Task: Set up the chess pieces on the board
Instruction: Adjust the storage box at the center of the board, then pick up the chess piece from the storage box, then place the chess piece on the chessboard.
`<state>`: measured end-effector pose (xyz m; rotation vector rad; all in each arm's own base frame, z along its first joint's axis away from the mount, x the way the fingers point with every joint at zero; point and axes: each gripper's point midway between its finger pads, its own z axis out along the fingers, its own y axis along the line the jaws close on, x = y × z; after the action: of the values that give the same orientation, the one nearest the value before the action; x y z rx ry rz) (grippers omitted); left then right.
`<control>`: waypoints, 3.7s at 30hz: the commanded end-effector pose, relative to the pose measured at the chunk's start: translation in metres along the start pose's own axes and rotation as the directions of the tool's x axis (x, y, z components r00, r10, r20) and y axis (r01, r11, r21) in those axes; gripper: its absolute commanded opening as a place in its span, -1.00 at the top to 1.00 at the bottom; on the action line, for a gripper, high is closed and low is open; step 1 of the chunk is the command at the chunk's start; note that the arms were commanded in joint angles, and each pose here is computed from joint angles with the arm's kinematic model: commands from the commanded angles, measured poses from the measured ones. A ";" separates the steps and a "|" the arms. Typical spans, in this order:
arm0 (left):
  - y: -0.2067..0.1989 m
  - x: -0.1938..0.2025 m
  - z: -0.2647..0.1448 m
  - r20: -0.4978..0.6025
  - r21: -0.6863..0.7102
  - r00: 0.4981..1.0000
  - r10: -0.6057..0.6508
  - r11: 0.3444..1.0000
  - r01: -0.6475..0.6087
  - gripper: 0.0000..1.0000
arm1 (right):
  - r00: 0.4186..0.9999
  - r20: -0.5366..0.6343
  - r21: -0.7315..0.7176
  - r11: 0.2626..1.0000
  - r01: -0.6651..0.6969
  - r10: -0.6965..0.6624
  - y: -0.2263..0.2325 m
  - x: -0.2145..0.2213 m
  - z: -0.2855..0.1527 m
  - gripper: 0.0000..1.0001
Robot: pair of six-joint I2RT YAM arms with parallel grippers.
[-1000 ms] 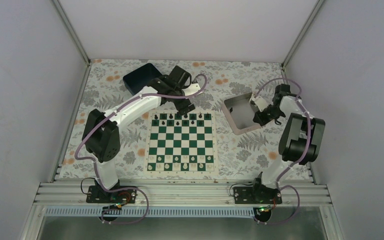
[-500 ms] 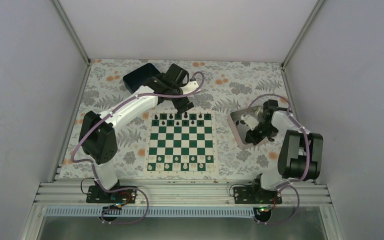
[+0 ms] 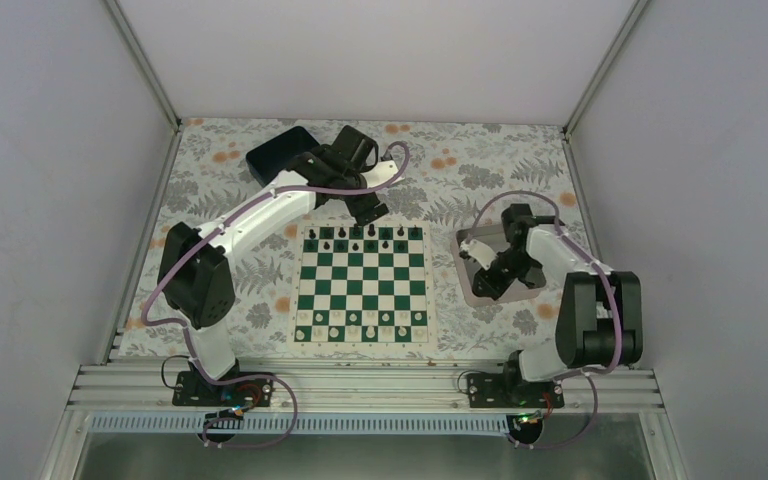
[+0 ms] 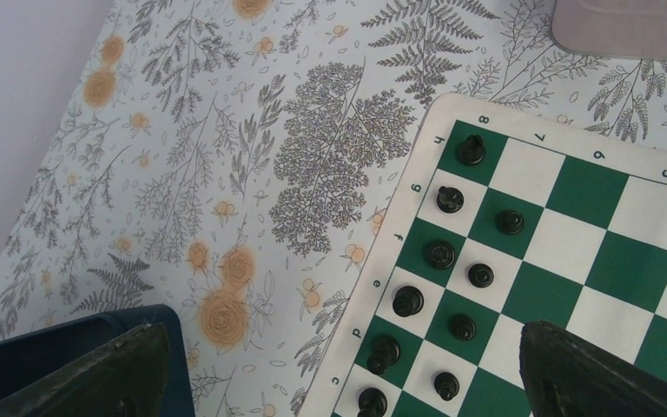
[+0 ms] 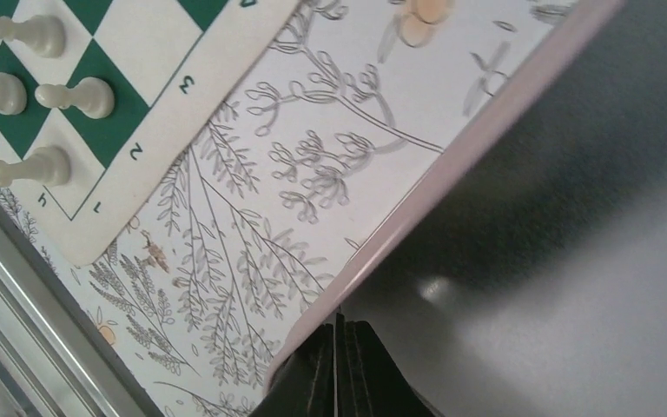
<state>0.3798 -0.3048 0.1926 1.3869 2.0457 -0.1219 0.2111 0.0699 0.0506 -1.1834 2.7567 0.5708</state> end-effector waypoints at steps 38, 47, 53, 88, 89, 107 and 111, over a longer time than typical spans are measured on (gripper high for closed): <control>0.025 0.009 -0.047 0.049 -0.111 0.999 -0.009 0.994 0.014 -1.00 | 0.995 0.095 0.356 0.934 -0.030 -0.005 -0.084 -0.100 -0.009 0.18; 0.030 0.019 -0.051 0.062 -0.117 0.998 -0.025 0.993 0.032 -1.00 | 0.995 0.094 0.337 0.940 -0.056 0.025 -0.092 -0.108 0.000 0.35; 0.034 0.030 -0.049 0.054 -0.110 0.998 -0.041 0.993 0.047 -1.00 | 0.997 0.076 0.316 0.947 -0.055 0.032 -0.092 -0.106 0.009 0.36; 0.051 0.049 -0.072 0.083 -0.146 0.993 -0.084 0.985 0.095 -1.00 | 0.972 0.152 0.257 0.956 0.139 -0.182 -0.007 -0.168 -0.046 0.91; 0.051 0.050 -0.072 0.082 -0.149 0.993 -0.084 0.984 0.096 -1.00 | 0.968 0.150 0.249 0.955 0.159 -0.200 -0.004 -0.170 -0.042 0.91; 0.058 0.063 -0.077 0.078 -0.165 0.991 -0.108 0.979 0.119 -1.00 | 0.971 0.085 0.147 0.967 0.208 -0.222 -0.007 -0.191 0.046 0.92; 0.059 0.066 -0.077 0.077 -0.160 0.991 -0.112 0.979 0.123 -1.00 | 0.972 0.074 0.163 0.964 0.211 -0.225 -0.011 -0.193 0.050 0.92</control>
<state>0.3817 -0.1962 0.2231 1.1532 2.0667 -0.0317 0.3407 0.2033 0.0433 -1.3599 2.5386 0.3712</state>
